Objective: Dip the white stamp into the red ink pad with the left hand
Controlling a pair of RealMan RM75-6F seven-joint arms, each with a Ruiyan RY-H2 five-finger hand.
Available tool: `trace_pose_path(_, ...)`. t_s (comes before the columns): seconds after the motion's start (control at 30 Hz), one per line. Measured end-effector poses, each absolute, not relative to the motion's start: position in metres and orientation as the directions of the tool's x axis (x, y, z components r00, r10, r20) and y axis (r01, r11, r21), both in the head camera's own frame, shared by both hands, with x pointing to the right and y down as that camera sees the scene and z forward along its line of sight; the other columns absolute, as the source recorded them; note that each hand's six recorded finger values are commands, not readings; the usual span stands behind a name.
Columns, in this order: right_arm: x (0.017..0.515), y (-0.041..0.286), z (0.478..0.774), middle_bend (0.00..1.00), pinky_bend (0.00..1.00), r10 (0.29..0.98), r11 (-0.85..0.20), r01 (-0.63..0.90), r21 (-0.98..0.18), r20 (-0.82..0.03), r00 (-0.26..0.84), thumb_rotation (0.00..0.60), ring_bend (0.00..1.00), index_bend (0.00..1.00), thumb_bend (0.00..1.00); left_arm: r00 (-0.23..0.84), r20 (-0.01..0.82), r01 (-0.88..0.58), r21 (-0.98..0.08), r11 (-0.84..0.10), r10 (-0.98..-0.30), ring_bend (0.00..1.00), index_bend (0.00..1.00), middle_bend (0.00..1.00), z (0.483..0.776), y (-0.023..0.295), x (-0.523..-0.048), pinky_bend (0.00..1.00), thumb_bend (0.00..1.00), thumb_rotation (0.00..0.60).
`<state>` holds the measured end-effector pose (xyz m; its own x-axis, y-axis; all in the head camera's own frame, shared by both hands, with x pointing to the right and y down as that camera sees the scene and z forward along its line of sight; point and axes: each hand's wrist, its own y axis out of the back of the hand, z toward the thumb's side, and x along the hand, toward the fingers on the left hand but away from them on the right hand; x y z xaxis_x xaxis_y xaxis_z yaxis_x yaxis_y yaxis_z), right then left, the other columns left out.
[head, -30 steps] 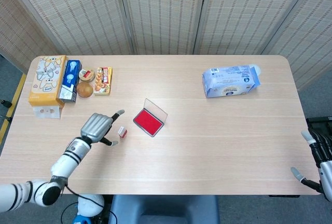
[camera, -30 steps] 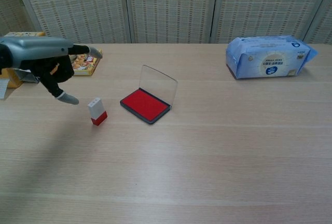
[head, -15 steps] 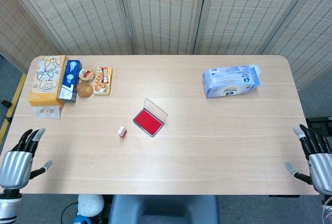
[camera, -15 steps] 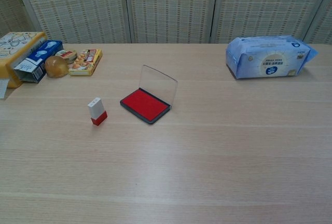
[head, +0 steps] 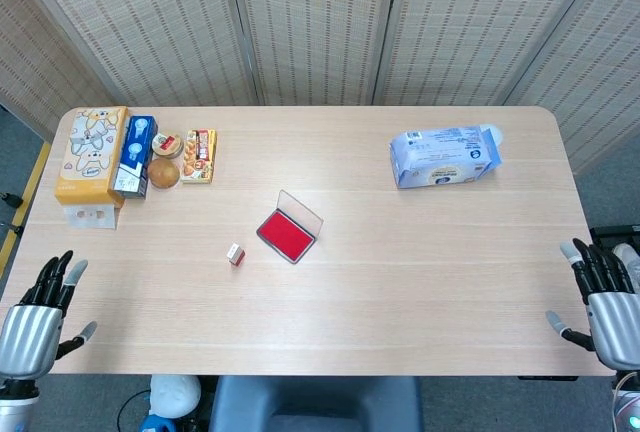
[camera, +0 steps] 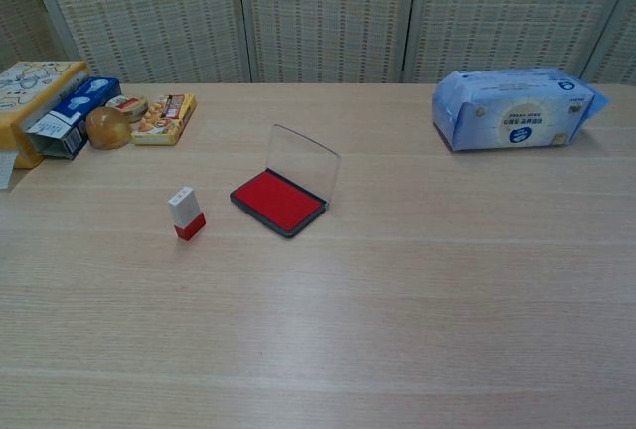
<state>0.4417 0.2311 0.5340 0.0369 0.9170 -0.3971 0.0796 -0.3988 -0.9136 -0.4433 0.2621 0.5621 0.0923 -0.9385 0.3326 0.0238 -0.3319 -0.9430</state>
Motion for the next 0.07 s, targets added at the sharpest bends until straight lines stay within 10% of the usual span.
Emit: trace_pose_path(0.07,0.4409,0.231,0.5351,0.0,0.0,0.917,-0.4,0.075,-0.913,-0.398,0.038,0.6,0.0,0.0,0.22,0.088,0.339,0.02,-0.941,-0.338,-0.937,0.06,0.0,0.0,0.5627,0.2611,-0.4449,0.41,0.2,0.6)
